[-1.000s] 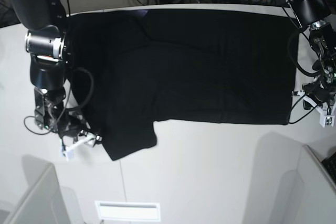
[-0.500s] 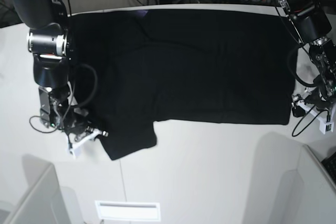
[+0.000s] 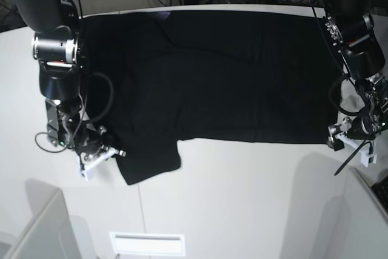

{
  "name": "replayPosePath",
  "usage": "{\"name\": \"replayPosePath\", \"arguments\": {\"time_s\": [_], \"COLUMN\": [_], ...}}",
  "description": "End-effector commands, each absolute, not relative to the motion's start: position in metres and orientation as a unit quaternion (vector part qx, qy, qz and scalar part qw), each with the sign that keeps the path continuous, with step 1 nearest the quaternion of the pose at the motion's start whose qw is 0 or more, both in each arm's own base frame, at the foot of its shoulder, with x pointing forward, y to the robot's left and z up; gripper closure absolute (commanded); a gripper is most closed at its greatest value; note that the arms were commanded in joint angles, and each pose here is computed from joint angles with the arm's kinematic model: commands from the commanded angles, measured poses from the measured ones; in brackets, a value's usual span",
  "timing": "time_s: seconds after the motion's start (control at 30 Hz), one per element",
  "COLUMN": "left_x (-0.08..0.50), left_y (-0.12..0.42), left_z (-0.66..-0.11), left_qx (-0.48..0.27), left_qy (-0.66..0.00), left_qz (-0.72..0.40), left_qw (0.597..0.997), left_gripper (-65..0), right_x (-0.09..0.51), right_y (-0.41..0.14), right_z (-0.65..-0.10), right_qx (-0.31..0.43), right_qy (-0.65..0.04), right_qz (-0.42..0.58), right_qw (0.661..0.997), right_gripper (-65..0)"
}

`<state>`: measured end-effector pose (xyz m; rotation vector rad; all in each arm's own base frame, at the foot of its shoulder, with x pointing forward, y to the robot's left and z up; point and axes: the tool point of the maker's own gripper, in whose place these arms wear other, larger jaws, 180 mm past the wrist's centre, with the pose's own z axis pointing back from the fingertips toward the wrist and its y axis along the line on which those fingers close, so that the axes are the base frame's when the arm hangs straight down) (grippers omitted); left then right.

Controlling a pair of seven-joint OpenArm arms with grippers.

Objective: Fold the T-shirt properly
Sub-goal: 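Pinch the opposite shirt edge with both grippers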

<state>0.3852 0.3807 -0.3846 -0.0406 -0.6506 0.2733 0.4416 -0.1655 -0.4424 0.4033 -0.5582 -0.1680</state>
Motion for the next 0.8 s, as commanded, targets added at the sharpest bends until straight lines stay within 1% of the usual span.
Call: {"name": "replayPosePath", "arguments": {"time_s": [0.0,0.1,0.2,0.4,0.63,0.77], "left_x": [0.399,0.407,0.402,0.403,0.41,0.408], "left_y": [0.392,0.387,0.386,0.38,0.348,0.341], "left_z": [-0.364,-0.371,-0.388,-0.399,-0.41,-0.417], "left_qx": [-0.012,-0.024,-0.035,-0.049,-0.076,-0.081], "left_qy": [-0.344,-0.351,-0.343,-0.334,-0.33,-0.323], "left_qz": [0.135,0.129,0.143,0.156,0.149,0.149], "left_qw": [0.929,0.927,0.928,0.928,0.929,0.931], "left_gripper": [-57.6,-57.3,-57.3,-57.3,-57.1,-56.8], "right_x": [0.443,0.443,0.443,0.443,0.442,0.437], "right_y": [-0.171,-0.171,-0.171,-0.171,-0.171,-0.173], "right_z": [-0.439,-0.439,-0.439,-0.439,-0.44,-0.445], "right_qx": [0.186,0.186,0.186,0.186,0.186,0.184], "right_qy": [-0.265,-0.265,-0.265,-0.265,-0.264,-0.258], "right_qz": [-0.077,-0.077,-0.077,-0.077,-0.077,-0.079], "right_qw": [0.943,0.943,0.943,0.943,0.943,0.945], "right_gripper": [0.0,0.0,0.0,0.0,0.0,0.0]}}
